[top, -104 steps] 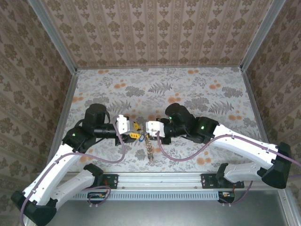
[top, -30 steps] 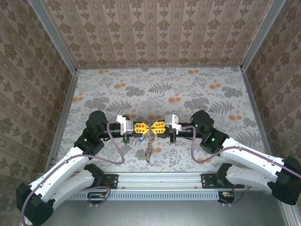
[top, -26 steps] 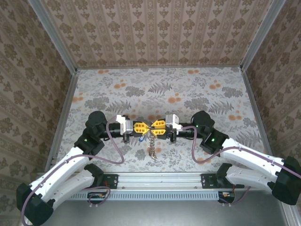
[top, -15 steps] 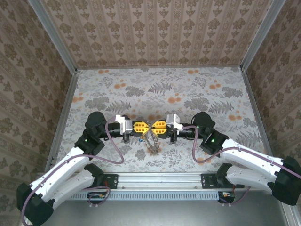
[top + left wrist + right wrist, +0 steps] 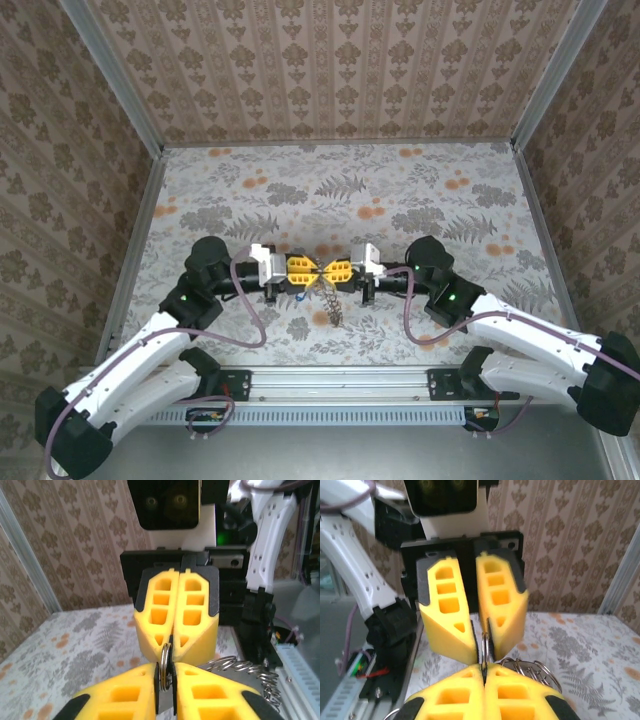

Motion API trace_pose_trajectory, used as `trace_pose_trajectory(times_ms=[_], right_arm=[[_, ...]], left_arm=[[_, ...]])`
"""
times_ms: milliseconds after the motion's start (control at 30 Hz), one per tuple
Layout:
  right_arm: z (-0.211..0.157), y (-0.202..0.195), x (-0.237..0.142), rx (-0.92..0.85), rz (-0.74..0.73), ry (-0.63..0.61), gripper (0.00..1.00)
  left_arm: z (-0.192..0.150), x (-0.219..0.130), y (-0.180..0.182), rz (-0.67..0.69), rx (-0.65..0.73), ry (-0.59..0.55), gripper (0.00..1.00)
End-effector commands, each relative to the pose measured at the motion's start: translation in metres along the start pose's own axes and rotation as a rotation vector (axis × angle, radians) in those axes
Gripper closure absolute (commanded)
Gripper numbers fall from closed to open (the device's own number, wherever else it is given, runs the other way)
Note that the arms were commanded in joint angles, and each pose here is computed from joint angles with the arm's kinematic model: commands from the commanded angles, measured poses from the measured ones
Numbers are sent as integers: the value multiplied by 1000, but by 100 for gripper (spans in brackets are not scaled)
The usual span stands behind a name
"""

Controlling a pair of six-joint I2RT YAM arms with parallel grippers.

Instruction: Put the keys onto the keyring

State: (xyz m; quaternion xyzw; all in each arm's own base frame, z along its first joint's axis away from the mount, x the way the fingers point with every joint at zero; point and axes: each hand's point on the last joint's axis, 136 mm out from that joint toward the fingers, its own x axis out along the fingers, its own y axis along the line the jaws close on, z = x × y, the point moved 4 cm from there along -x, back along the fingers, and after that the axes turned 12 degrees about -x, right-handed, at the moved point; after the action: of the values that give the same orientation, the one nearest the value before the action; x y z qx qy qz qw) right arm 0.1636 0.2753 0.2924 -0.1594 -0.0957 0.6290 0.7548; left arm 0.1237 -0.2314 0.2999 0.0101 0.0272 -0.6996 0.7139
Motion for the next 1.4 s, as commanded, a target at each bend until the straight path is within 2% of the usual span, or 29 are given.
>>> trace_pose_trajectory(times_ms=[0,67,167,400,667,833,1200,1300,1333,1367], right_arm=[[5,-3,-8,-104,-11,106,100],[0,-3,-11,-139,12,197,100],[-4,-3,-12,-175,40,283,100],[-4,1,-4,-239,76,379,100],[-2,1,5,-242,89,425,100],[1,0,9,-218,90,407,100],[8,3,13,-205,115,372,100],[8,3,13,-201,113,369,100],[7,3,13,-202,112,369,100],[6,4,13,-200,111,370,100]], left_arm=[[2,-9,-6,38,29,86,77],[-4,-13,-6,57,19,149,72],[-11,-15,-6,60,-6,214,71],[-14,-7,2,67,-39,235,70],[-12,1,4,57,-17,228,69],[-20,4,0,40,-10,254,70],[-23,10,1,29,18,306,77],[-23,11,0,19,21,317,91],[-21,11,0,20,23,313,99],[-21,11,0,20,27,310,100]])
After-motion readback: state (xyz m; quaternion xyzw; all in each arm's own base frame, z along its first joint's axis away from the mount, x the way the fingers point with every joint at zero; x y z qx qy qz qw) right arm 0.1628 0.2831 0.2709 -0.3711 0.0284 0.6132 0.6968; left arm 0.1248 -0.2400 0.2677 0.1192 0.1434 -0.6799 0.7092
